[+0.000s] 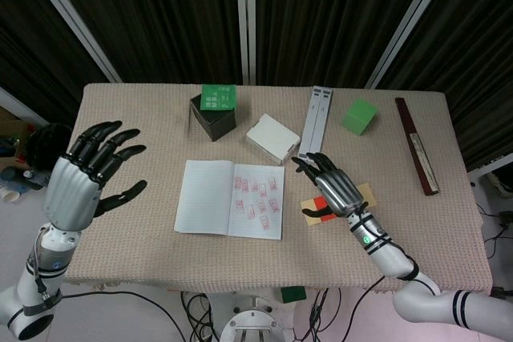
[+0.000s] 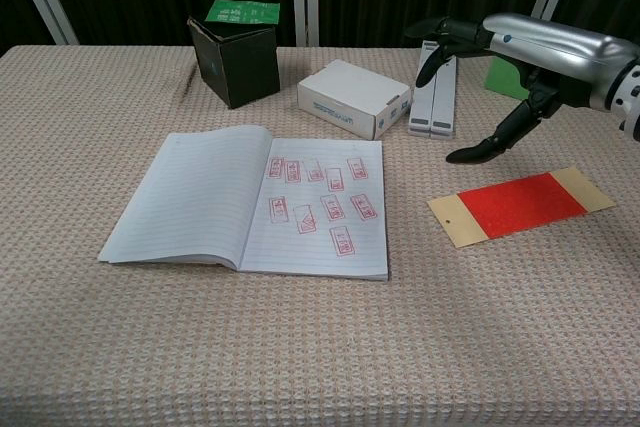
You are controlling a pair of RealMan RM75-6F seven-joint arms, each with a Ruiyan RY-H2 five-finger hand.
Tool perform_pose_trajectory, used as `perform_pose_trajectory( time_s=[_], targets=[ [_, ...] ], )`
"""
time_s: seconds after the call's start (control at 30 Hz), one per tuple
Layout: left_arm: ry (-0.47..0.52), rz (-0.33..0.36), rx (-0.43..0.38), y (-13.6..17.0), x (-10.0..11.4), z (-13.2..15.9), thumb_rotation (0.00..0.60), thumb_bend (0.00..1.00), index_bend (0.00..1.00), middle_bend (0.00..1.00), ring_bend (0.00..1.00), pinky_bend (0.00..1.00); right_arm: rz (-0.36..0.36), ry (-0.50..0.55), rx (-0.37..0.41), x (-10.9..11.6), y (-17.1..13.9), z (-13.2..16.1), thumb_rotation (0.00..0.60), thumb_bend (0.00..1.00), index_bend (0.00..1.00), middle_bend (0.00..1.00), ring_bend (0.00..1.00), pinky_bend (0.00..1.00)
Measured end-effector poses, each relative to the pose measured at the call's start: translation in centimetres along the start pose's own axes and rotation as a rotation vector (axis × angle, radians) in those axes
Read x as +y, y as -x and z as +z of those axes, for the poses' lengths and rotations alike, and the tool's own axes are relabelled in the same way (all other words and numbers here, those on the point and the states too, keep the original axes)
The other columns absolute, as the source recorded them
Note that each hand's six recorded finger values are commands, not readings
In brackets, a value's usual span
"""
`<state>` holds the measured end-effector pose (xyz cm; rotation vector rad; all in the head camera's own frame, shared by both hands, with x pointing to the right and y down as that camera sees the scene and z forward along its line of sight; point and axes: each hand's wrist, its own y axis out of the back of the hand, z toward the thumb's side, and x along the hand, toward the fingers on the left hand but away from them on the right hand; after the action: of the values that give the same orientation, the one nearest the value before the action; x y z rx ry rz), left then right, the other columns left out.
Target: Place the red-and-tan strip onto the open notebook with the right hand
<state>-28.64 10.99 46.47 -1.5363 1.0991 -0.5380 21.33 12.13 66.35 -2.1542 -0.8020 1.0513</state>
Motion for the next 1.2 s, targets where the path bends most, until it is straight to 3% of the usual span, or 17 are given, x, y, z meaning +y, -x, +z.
perform_pose_trajectory(
  time_s=[0.3,0.4,0.6,0.77,0.9,1.2],
  targets=[
    [-0.007,-0.085,0.041,0.5,-1.3,-0.5,0.600,0.12,0.30,0.23,0.16,0.22,0.029,-0.083,-0.031,0.5,-1.1,-1.6,0.600,0.05,0.04,0.23,0.03,0.05],
    [-0.022,-0.121,0.079,1.6,-1.9,-1.2,0.600,0.12,0.31,0.23,0.16,0.22,0.072,-0.155,-0.065,0.4,-2.6,-3.3,0.600,0.00,0.04,0.23,0.03,0.04],
    [-0.061,-0.208,0.187,4.6,-3.7,-3.3,0.600,0.12,0.31,0.23,0.16,0.22,0.186,-0.313,-0.148,-0.7,-6.1,-7.4,0.600,0.00,0.05,0.14,0.00,0.01],
    [-0.099,-0.308,0.286,7.0,-5.3,-4.8,0.600,0.12,0.32,0.23,0.16,0.22,0.224,-0.425,-0.197,-1.2,-6.9,-10.1,0.600,0.04,0.09,0.08,0.00,0.00],
    [-0.070,-0.369,0.355,8.8,-6.3,-5.4,0.600,0.12,0.31,0.23,0.16,0.22,0.230,-0.431,-0.210,-2.1,-6.5,-10.7,0.600,0.07,0.11,0.08,0.00,0.00],
    [-0.045,-0.372,0.370,9.5,-6.6,-5.5,0.600,0.12,0.31,0.23,0.16,0.22,0.247,-0.435,-0.194,-3.0,-4.4,-10.2,0.600,0.12,0.20,0.10,0.00,0.00]
  ],
)
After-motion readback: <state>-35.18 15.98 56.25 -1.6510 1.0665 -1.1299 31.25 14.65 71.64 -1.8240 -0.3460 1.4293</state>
